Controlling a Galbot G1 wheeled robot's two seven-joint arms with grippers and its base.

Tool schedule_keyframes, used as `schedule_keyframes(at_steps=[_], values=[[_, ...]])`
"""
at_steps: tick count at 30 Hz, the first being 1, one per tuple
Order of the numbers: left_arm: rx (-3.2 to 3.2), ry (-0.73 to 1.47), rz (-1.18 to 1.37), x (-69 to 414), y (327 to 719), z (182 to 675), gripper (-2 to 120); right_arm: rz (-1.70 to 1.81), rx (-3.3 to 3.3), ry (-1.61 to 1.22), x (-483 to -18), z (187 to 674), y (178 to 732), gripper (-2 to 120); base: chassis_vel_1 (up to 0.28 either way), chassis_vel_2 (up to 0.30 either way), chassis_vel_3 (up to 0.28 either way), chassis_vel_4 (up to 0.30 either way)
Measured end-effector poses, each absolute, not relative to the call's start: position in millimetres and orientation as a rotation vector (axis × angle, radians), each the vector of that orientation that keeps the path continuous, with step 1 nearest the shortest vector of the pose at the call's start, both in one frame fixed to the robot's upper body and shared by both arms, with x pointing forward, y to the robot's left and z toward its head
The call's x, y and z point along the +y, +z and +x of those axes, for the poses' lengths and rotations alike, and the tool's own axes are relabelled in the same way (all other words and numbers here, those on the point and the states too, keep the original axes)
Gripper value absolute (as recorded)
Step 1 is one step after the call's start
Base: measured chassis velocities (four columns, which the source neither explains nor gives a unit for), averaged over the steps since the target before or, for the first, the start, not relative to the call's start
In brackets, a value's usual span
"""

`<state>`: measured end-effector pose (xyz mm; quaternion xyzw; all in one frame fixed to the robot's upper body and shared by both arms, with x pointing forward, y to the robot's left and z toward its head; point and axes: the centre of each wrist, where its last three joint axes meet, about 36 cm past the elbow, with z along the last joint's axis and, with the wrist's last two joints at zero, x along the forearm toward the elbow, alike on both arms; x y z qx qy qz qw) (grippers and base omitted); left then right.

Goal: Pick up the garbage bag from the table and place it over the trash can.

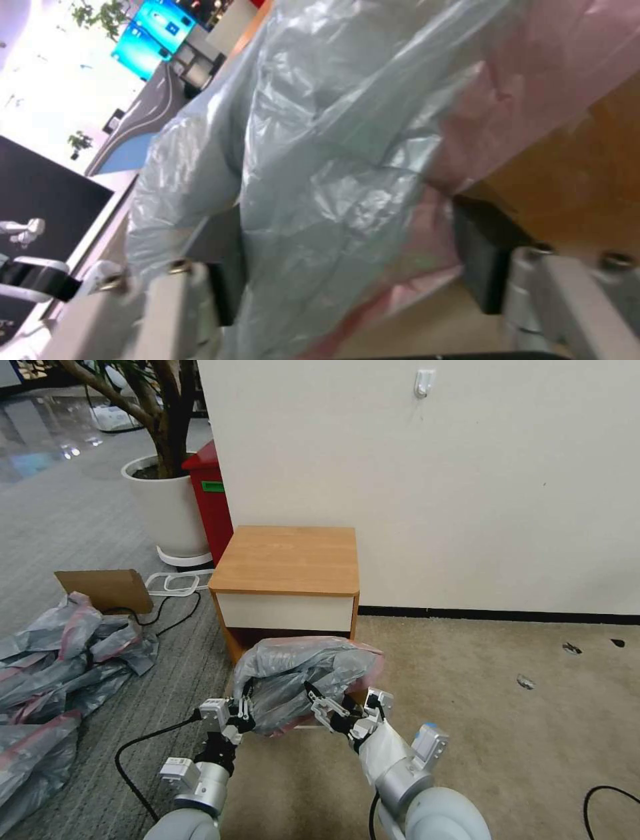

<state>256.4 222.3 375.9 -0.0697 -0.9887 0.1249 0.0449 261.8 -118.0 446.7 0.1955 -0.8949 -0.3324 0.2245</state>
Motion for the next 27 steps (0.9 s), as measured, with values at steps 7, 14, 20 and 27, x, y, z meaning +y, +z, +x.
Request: schedule_keyframes(at_steps=[7, 14, 20, 27], values=[[-3.026, 0.393, -0.189, 226.9, 377.3, 258.6, 5, 0.531, -2.483, -0.902, -119.8, 259.9, 444.6, 39, 0.0, 0.0, 0.0, 0.0], [-3.024, 0.404, -0.175, 227.9, 376.5, 260.5, 5, 0.525, -2.498, -0.879, -122.4, 258.8, 443.7, 12, 0.0, 0.0, 0.0, 0.0], [-3.024, 0.406, -0.133, 230.4, 376.0, 264.2, 5, 0.523, -2.511, -0.86, -125.0, 255.8, 444.6, 0, 0.0, 0.0, 0.0, 0.0], [-3.018, 0.429, -0.089, 232.4, 378.0, 268.6, 5, 0.517, -2.522, -0.832, -128.3, 247.8, 443.7, 0, 0.0, 0.0, 0.0, 0.0]])
